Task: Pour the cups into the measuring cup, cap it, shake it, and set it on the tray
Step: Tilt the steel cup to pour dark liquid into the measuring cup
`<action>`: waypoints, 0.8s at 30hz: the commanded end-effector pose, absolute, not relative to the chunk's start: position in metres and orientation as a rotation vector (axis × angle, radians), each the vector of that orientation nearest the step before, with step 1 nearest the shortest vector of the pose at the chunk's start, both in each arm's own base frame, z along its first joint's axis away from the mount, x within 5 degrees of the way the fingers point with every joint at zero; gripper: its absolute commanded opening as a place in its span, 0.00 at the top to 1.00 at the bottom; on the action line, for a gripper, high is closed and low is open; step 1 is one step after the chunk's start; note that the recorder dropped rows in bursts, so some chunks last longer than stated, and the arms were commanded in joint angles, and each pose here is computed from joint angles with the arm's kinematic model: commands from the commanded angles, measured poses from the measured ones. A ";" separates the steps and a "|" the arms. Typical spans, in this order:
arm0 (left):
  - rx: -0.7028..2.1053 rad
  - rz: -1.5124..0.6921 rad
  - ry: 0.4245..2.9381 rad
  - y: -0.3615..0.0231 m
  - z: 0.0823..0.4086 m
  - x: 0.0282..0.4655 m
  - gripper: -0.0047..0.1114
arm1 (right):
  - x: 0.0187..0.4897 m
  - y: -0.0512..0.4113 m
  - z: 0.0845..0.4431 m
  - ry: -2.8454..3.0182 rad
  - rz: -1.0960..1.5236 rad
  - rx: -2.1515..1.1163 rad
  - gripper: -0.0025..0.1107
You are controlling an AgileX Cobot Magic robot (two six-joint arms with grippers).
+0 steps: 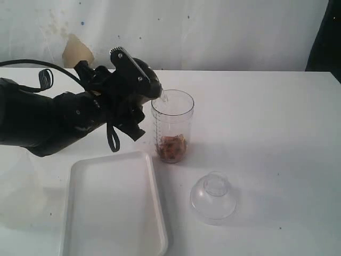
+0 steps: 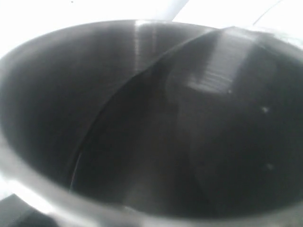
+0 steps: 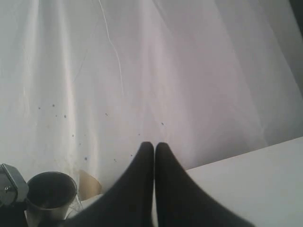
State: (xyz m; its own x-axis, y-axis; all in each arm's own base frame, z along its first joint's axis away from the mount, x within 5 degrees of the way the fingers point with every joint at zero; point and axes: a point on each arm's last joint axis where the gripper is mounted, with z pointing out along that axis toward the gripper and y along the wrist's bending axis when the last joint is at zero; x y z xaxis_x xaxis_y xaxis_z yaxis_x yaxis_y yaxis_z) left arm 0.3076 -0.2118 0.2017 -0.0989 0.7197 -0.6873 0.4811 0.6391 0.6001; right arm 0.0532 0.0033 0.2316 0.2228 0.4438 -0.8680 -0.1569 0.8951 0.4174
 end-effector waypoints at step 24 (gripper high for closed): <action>1.032 0.489 1.563 -0.212 0.227 0.308 0.96 | 0.053 0.003 0.233 1.279 0.434 0.270 0.98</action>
State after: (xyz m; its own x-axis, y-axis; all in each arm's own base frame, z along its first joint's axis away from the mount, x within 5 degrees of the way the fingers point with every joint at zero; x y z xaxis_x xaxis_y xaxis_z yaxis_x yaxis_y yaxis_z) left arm 0.3065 -0.2144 0.2091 0.0033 0.8225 -0.5687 0.4336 0.5113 0.7420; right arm 0.0532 0.0033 0.2316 0.2209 0.4550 -0.8627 -0.1597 0.8894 0.4282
